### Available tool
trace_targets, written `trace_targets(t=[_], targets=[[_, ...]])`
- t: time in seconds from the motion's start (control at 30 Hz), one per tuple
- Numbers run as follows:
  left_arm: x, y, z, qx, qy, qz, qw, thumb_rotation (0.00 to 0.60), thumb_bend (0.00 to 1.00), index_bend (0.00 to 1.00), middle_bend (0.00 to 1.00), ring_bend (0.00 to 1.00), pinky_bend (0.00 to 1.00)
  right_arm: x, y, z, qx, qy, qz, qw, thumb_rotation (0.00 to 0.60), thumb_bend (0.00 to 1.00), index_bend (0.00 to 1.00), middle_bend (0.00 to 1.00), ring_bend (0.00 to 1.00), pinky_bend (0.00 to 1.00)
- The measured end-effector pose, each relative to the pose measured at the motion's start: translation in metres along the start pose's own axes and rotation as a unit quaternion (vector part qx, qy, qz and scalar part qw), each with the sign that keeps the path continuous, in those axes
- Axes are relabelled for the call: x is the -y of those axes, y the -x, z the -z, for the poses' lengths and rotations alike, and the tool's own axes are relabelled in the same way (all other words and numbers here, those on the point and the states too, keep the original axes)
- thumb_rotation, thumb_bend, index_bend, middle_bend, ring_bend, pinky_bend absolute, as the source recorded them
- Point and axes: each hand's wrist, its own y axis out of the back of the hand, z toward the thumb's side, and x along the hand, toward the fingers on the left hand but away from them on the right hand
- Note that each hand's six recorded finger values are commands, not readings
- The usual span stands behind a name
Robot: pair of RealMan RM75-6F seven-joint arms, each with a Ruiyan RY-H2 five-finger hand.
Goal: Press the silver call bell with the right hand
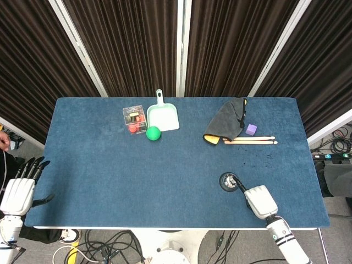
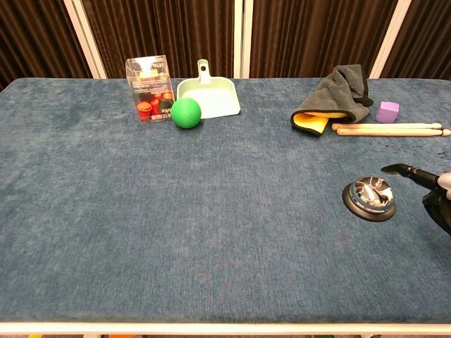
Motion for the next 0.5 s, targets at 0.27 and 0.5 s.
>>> trace_targets(t=[0.27, 0.5], targets=[[-0.002, 0.0, 0.003, -0.002, -0.001, -0.001, 1.0, 0.6, 0.09, 0.14, 0.05, 0.0, 0.13, 0.004, 0.007, -0.003, 0.002, -0.003, -0.009, 1.0, 0.6, 1.0, 0.0, 0.89, 0.85, 0.77], [-0.003, 0.0, 0.004, -0.003, 0.0, -0.002, 1.0, 0.6, 0.09, 0.14, 0.05, 0.0, 0.13, 0.014, 0.005, -0.005, 0.004, -0.01, -0.028, 0.9996, 0.6, 1.0, 0.0, 0.89, 0.85, 0.77]])
